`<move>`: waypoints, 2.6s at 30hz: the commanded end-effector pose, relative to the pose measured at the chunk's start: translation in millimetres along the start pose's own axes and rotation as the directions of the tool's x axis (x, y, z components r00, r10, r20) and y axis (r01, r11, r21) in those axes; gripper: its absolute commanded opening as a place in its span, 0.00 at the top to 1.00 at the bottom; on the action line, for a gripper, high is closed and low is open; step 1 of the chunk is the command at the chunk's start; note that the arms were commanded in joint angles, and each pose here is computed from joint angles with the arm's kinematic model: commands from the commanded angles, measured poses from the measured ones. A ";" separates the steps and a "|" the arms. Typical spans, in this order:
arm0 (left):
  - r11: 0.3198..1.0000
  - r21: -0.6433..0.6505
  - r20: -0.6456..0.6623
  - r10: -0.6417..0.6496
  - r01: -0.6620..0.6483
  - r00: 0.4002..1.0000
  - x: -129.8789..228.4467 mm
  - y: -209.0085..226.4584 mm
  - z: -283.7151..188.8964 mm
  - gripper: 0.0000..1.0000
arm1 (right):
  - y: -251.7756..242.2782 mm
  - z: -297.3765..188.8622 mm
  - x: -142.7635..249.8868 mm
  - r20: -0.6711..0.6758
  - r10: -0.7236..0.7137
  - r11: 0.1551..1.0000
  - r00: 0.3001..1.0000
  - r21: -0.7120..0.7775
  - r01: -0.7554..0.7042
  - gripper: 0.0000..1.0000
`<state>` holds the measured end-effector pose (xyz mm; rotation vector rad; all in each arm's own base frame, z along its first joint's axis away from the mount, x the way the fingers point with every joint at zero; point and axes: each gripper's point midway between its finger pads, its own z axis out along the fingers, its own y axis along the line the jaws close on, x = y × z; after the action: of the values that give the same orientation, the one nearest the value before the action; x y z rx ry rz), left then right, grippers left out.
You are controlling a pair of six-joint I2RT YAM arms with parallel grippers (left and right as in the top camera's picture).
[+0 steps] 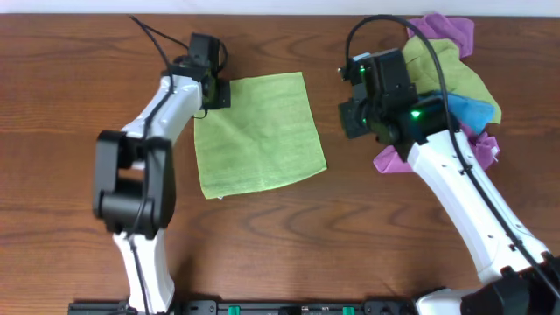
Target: Fold the cloth
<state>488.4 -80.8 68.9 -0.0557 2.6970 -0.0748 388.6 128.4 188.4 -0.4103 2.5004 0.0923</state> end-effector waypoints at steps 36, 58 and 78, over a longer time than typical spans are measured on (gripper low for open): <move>0.637 0.353 -0.441 -0.532 0.685 0.723 238.0 31.6 -65.5 0.48 | 38.0 70.7 111.3 -0.492 0.073 0.791 0.868 -0.501 -0.351 0.53; 0.605 0.433 -0.332 -0.582 0.668 0.742 225.3 39.4 -49.6 0.04 | 68.2 102.6 130.8 -0.541 0.005 0.754 0.841 -0.550 -0.358 0.44; 0.565 0.420 -0.366 -0.611 0.710 0.702 254.3 26.1 -36.8 0.05 | 55.6 114.1 142.8 -0.568 0.034 0.721 0.822 -0.556 -0.414 0.34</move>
<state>270.8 -68.1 26.7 -0.7878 2.4388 -1.2036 330.2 154.0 18.4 -0.4139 2.9976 1.0826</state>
